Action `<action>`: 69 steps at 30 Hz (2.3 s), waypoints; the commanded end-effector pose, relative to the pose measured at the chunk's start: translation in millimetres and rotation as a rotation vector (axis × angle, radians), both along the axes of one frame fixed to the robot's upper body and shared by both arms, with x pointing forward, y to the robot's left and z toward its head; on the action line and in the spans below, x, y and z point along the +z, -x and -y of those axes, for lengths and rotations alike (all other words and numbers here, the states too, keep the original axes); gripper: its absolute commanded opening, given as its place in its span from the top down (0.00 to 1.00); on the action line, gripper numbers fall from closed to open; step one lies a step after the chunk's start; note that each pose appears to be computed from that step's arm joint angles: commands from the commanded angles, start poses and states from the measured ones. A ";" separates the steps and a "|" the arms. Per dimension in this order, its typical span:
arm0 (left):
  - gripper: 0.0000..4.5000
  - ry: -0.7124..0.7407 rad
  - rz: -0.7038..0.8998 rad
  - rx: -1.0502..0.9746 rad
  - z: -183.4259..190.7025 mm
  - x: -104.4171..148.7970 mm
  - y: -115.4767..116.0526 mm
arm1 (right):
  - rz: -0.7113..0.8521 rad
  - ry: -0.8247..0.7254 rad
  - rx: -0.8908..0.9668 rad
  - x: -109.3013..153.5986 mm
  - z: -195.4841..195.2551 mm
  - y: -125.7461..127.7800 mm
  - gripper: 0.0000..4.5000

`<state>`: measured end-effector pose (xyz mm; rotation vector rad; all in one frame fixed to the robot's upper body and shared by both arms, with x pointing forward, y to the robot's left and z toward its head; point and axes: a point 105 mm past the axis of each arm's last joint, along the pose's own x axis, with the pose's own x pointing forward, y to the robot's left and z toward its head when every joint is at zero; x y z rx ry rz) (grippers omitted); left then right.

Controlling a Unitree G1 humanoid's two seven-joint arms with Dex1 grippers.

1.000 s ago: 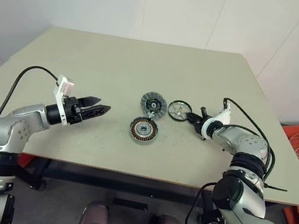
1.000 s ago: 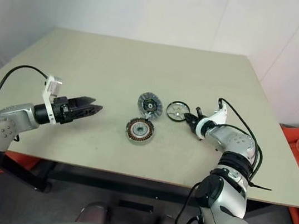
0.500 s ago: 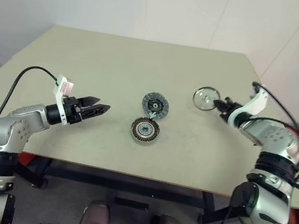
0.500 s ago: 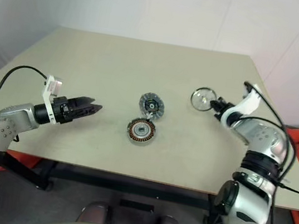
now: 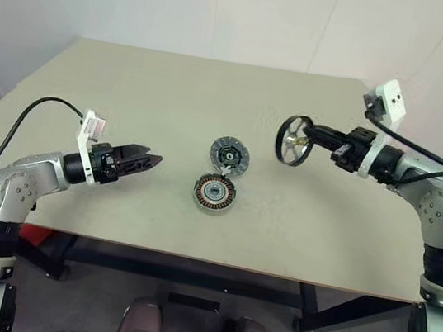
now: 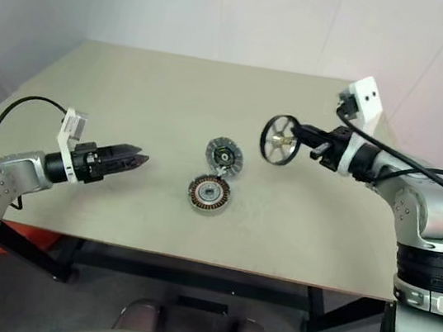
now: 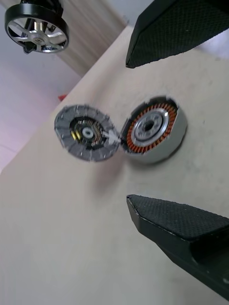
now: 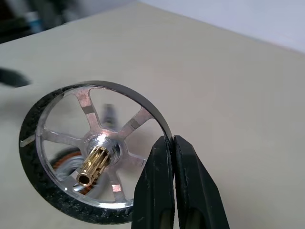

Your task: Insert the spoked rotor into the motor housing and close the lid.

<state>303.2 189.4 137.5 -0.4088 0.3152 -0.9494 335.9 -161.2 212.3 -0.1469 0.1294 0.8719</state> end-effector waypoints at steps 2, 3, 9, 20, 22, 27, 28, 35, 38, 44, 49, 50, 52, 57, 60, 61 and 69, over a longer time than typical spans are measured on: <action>0.00 0.014 0.037 -0.065 4.6 17.5 9.6 | 0.064 0.039 0.095 5.4 -21.5 7.3 0.99; 0.00 0.016 0.036 -0.079 6.7 18.6 11.5 | 0.063 0.050 0.095 3.1 -24.3 5.9 0.99; 0.00 0.005 0.042 -0.159 24.3 23.4 20.5 | 0.067 0.077 0.114 -6.2 -40.8 2.0 0.99; 0.00 -0.043 0.118 -0.257 87.2 17.8 29.4 | 0.077 0.084 0.152 -16.1 -77.3 2.6 0.99; 0.00 -0.054 0.150 -0.244 96.8 17.2 26.5 | 0.084 0.090 0.144 -17.4 -81.1 0.2 0.99; 0.00 -0.026 0.162 -0.225 112.8 17.5 24.7 | 0.094 0.105 0.125 -20.3 -87.8 -4.0 0.99; 0.00 -0.027 0.165 -0.211 113.6 16.6 23.3 | 0.096 0.109 0.123 -21.0 -88.6 -4.5 0.99; 0.00 -0.009 0.171 -0.136 114.7 18.8 13.6 | 0.097 0.116 0.122 -23.3 -90.1 -4.7 0.99; 0.00 0.065 0.132 -0.095 110.9 25.2 8.6 | 0.093 0.117 0.117 -24.6 -88.5 -5.2 0.99; 0.00 0.331 -0.139 -0.124 93.2 26.5 20.3 | 0.091 0.118 0.106 -26.3 -85.3 -6.5 0.99; 0.00 0.422 -0.191 -0.117 79.6 31.5 25.9 | 0.091 0.122 0.102 -27.0 -82.7 -7.1 0.99; 0.00 0.395 -0.193 -0.111 80.3 28.7 25.6 | 0.091 0.120 0.103 -26.7 -82.8 -7.4 0.99; 0.00 0.299 -0.167 -0.061 82.9 19.3 18.4 | 0.091 0.117 0.109 -26.2 -83.9 -7.3 0.99; 0.00 0.209 -0.094 -0.085 95.3 19.0 17.9 | 0.088 0.114 0.124 -26.6 -86.8 -5.0 0.99; 0.00 0.151 -0.047 -0.100 99.7 17.0 18.1 | 0.086 0.113 0.126 -26.9 -87.3 -4.4 0.99; 0.00 0.138 -0.034 -0.104 100.8 16.8 17.9 | 0.086 0.112 0.127 -27.0 -87.4 -4.2 0.99; 0.00 -0.080 0.185 -0.147 110.0 12.9 14.2 | 0.083 0.116 0.123 -28.4 -86.6 -4.2 0.99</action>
